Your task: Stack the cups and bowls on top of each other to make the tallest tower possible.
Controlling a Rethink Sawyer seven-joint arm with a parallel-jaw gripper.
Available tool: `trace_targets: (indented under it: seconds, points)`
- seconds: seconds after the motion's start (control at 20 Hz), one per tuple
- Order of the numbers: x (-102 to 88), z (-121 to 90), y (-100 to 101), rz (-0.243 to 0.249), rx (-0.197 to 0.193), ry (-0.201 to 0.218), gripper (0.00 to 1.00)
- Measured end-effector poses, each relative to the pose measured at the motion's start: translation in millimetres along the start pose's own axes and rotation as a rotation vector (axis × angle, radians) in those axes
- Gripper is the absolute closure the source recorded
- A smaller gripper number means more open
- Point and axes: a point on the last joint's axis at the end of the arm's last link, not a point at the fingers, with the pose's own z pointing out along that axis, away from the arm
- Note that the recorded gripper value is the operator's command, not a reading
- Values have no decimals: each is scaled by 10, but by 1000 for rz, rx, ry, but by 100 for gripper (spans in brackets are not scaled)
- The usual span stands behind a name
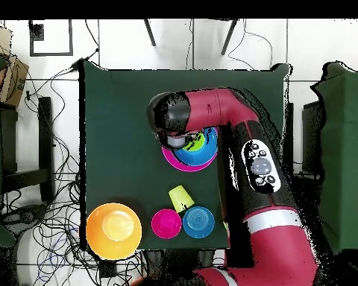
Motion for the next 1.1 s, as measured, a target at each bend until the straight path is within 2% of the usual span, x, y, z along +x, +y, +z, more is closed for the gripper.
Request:
trace_targets:
  seconds: [0.3, 0.75, 1.1]
  points:
    - [11, -92, -11, -1, 7, -11, 100]
    - [44, -58, -9, -2, 8, -2, 100]
    - [151, -56, 5, -11, 12, 13, 100]
